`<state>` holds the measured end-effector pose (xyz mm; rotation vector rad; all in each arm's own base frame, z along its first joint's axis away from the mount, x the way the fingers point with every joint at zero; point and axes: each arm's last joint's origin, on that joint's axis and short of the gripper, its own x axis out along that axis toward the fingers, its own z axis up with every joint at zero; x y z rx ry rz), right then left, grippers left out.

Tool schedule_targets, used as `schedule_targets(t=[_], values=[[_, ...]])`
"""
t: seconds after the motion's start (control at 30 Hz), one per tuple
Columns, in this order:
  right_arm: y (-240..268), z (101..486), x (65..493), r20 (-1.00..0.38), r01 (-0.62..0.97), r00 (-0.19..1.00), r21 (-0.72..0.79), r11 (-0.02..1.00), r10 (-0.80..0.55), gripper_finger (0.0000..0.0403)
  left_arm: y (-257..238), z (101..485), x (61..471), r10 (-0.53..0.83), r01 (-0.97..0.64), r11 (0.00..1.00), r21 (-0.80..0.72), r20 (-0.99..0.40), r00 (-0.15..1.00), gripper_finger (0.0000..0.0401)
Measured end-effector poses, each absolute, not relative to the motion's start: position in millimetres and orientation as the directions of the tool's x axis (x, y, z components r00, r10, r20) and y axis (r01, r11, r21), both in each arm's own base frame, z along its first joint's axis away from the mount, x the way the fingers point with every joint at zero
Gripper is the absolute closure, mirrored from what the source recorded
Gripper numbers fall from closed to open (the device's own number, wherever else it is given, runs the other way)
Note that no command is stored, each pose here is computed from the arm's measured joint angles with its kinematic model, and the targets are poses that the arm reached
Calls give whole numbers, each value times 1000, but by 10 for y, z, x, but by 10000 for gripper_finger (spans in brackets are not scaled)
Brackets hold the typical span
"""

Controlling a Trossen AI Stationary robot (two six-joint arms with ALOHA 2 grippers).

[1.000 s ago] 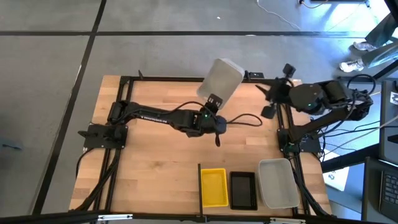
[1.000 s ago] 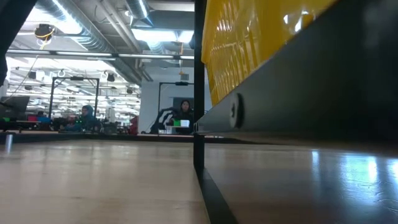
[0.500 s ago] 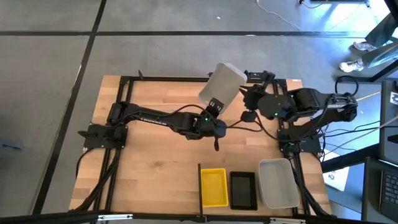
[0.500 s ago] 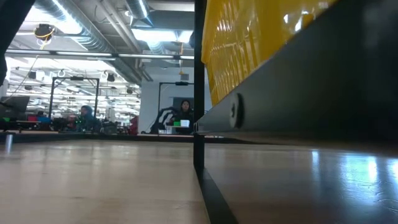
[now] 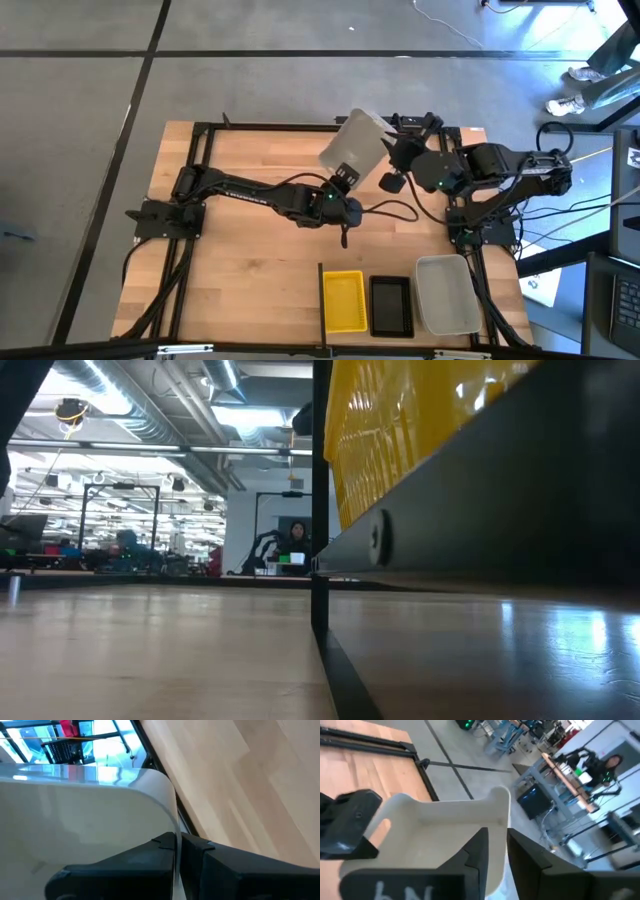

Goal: Stack baskets on shelf by color
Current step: Stack the gray bin on top of the gray bin on the shelf

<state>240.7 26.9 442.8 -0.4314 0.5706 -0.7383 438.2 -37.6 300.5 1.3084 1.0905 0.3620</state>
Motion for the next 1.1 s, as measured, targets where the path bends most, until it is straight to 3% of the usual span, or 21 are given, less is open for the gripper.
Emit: schedule_targets(t=[0.2, 0.53, 1.1], values=[[252, 4421, 2404, -341, 512, 601, -530, 676, -723, 330, -370, 2997, 4365, 770, 359, 277, 891, -430, 472, 401], [167, 4416, 2409, -346, 549, 575, -509, 663, -741, 374, -356, 2969, 4317, 798, 421, 242, 874, -426, 426, 401], [7, 4345, 2395, -411, 581, 533, -458, 673, -740, 293, -345, 2979, 4293, 847, 423, 195, 885, -369, 382, 401]])
